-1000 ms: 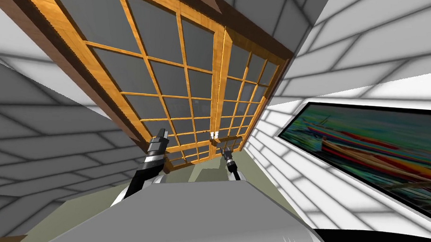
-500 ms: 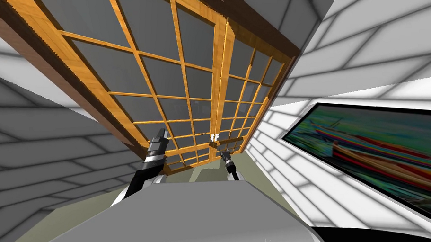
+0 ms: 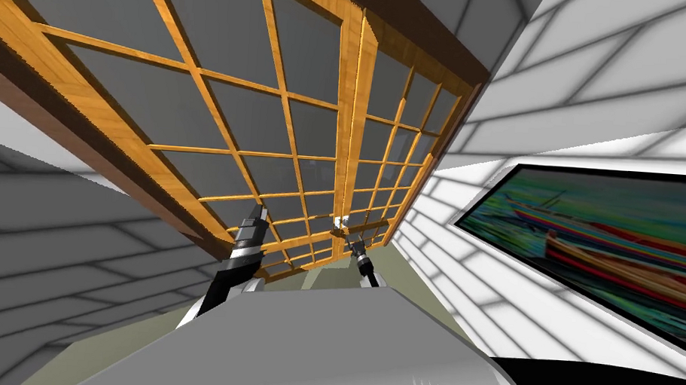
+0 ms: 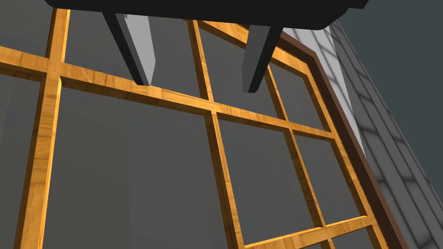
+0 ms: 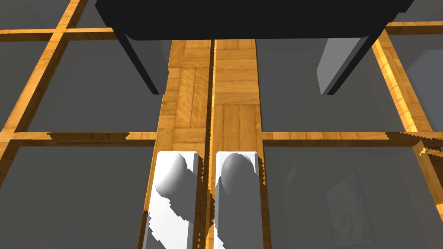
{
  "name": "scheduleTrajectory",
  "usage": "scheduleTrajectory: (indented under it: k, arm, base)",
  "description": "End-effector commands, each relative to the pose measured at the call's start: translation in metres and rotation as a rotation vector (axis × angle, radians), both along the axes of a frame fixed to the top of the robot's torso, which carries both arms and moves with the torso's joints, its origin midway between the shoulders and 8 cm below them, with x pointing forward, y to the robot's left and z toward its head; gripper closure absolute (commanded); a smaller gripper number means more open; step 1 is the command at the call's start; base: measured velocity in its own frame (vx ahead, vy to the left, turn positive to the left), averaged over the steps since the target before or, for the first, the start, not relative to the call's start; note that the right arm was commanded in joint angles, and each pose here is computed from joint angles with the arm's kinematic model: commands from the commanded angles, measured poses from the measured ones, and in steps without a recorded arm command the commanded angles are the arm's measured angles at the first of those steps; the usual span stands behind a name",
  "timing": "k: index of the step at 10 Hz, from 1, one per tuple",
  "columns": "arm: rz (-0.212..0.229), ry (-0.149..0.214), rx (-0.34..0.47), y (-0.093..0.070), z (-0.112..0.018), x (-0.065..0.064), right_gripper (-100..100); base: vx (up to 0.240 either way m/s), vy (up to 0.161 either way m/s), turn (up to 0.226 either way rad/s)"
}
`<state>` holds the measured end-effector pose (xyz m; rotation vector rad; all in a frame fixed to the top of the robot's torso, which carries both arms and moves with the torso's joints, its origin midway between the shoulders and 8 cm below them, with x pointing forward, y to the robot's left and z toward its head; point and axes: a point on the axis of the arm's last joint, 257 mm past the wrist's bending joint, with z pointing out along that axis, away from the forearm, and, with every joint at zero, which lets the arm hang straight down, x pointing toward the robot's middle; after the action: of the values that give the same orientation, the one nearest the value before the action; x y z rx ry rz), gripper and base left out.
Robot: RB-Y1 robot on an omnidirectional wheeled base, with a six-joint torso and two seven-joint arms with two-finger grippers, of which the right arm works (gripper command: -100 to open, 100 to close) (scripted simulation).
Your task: Pull the door open
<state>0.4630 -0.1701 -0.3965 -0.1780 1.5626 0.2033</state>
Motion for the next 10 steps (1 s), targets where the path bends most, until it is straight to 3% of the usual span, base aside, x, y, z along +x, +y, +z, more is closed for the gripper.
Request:
scheduleTrajectory:
  k: [1, 2, 3, 4, 6, 7, 9, 10]
  arm:
    - [0.000, 0.000, 0.000, 0.000, 0.000, 0.000, -100]
    - [-0.038, 0.036, -0.020, -0.025, -0.017, -0.013, -100]
    - [-0.038, 0.036, -0.020, -0.025, -0.017, -0.013, -100]
    - [-0.074, 0.067, -0.035, -0.046, -0.030, -0.024, -100]
    - [-0.074, 0.067, -0.035, -0.046, -0.030, -0.024, -100]
    - [-0.113, 0.099, -0.049, -0.068, -0.043, -0.037, -100]
    - [-0.141, 0.120, -0.058, -0.083, -0.051, -0.046, -100]
    - [-0.175, 0.146, -0.068, -0.102, -0.061, -0.058, -100]
  base:
    - [0.048, -0.007, 0.004]
    - [-0.102, 0.020, 0.043]
    - [-0.140, 0.038, 0.019]
    - [-0.153, 0.038, 0.057]
    - [-0.092, 0.028, 0.006]
    - [-0.104, 0.025, 0.067]
    - [-0.109, 0.012, 0.043]
    - [-0.132, 0.023, 0.076]
